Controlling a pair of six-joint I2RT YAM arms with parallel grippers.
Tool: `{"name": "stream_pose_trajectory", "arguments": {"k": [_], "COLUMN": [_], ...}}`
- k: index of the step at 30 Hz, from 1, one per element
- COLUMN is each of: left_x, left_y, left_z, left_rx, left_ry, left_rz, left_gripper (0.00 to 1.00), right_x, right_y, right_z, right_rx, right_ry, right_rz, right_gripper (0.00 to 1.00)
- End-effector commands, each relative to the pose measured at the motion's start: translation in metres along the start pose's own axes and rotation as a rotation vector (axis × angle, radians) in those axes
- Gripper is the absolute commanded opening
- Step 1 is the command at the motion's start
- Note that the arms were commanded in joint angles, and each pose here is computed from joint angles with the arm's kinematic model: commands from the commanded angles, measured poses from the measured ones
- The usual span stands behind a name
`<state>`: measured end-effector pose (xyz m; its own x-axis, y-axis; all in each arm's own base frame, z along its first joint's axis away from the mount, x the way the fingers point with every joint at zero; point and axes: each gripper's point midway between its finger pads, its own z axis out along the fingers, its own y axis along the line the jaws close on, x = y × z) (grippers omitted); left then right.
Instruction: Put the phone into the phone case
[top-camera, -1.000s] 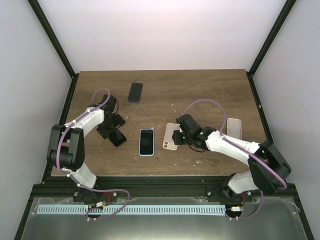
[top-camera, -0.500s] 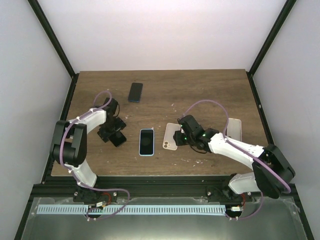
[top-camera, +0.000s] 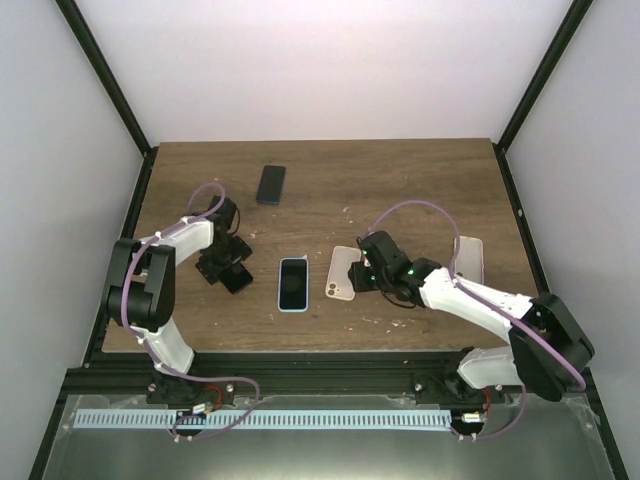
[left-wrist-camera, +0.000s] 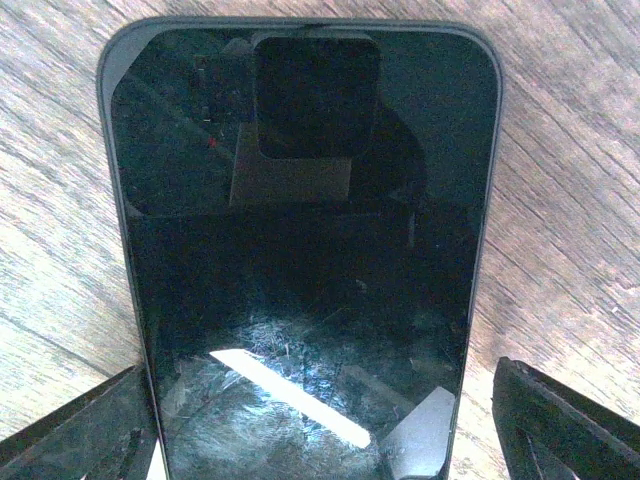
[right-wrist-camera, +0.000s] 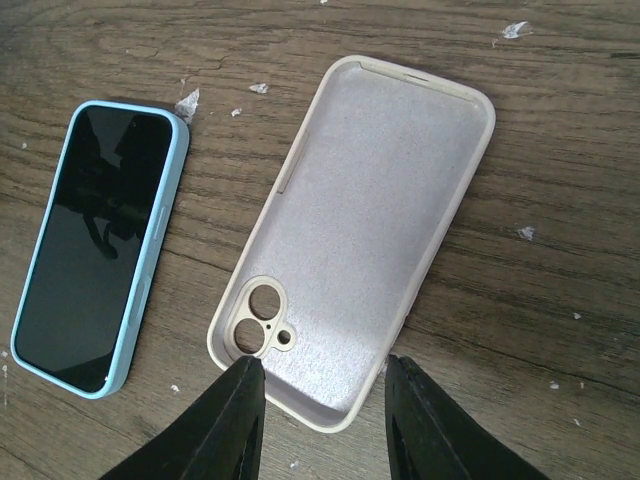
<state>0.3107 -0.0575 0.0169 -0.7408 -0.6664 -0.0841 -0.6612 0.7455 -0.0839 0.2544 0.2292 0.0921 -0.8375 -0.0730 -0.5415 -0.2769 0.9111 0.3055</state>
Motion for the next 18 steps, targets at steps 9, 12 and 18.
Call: {"name": "stream_pose_trajectory", "arguments": {"k": [9,12,18], "left_x": [0.009,0.008,0.007], "left_y": [0.008,0.015,0.016], "left_z": [0.019,0.014,0.008], "left_rx": [-0.03,-0.068,-0.078], "left_ry": [0.032,0.025,0.021], "left_rz": [0.01,0.005,0.006], "left_gripper": [0.9,0.93,0.98], "right_x": [-0.006,-0.008,-0.01], "right_y": [0.001,0.001,0.003], "right_z": [-0.007,-0.009,-0.012], "right_rx": [0.001,0.001,-0.007], "right_ry": [-0.036,-0.042,-0.056], "right_rz": [-0.002,-0.001,0.003], "right_gripper": [0.34,0.34,0.34]}}
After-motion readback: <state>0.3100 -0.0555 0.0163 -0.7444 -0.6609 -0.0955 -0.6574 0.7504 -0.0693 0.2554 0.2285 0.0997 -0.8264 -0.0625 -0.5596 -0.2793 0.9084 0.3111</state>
